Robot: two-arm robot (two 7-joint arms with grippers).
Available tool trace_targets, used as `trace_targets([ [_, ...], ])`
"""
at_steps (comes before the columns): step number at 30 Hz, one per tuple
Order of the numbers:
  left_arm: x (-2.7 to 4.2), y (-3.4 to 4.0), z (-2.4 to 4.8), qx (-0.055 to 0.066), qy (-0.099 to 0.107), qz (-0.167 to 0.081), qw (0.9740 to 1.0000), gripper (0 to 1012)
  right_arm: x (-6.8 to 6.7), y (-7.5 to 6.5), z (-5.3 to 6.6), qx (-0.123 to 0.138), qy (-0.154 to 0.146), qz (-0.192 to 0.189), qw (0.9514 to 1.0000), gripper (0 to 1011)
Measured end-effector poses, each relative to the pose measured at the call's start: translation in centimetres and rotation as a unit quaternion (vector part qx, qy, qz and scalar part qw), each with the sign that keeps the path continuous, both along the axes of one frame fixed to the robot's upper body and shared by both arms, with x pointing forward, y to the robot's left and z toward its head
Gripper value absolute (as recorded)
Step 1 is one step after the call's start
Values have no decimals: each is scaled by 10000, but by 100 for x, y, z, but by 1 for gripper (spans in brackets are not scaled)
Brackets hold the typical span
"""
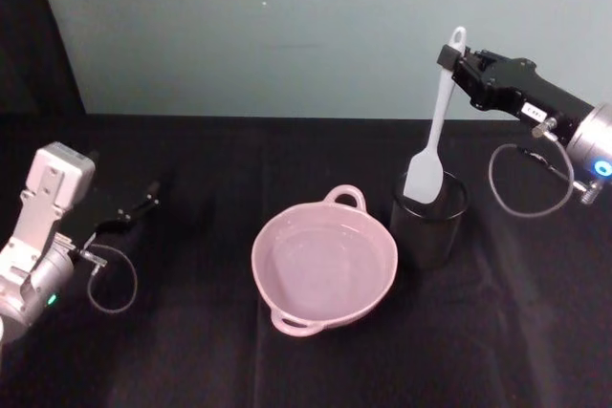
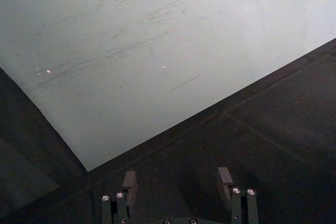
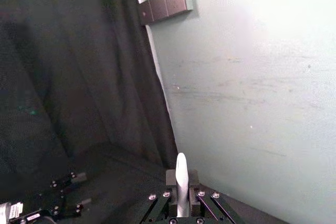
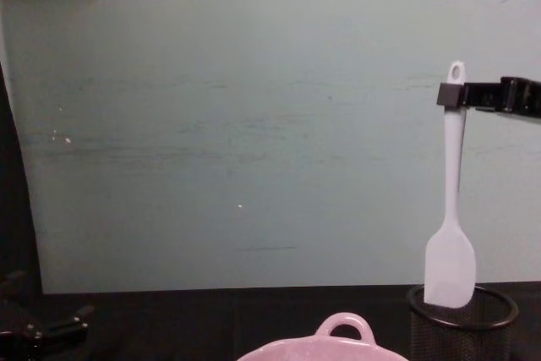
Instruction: Use the one hand to pick up the spoon and stir the clear water in the bowl.
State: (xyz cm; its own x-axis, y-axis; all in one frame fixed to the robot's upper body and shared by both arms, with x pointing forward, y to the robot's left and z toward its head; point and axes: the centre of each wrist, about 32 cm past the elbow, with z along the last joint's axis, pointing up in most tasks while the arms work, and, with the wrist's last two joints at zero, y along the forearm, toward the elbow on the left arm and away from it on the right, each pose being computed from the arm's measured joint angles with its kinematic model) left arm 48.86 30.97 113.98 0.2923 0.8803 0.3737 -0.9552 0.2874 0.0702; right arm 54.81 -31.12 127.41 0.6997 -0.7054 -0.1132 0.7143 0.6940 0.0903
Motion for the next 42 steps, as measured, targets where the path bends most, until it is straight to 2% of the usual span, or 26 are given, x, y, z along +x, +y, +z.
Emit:
trace_targets([
  [3, 0, 0, 0, 0, 0, 0, 10000, 1005, -24, 4, 43, -54, -63, 2, 10000, 127],
  [31, 0, 0, 0, 0, 0, 0, 10000, 1005, -26, 10, 42, -88, -76, 8, 9999, 127],
  [37, 0, 0, 0, 0, 0, 0, 10000, 1005, -89, 182, 120, -240, -294, 267, 9989, 127],
  [42, 0, 0, 0, 0, 0, 0, 10000, 1005, -99, 399, 150, -309, -426, 610, 9968, 127],
])
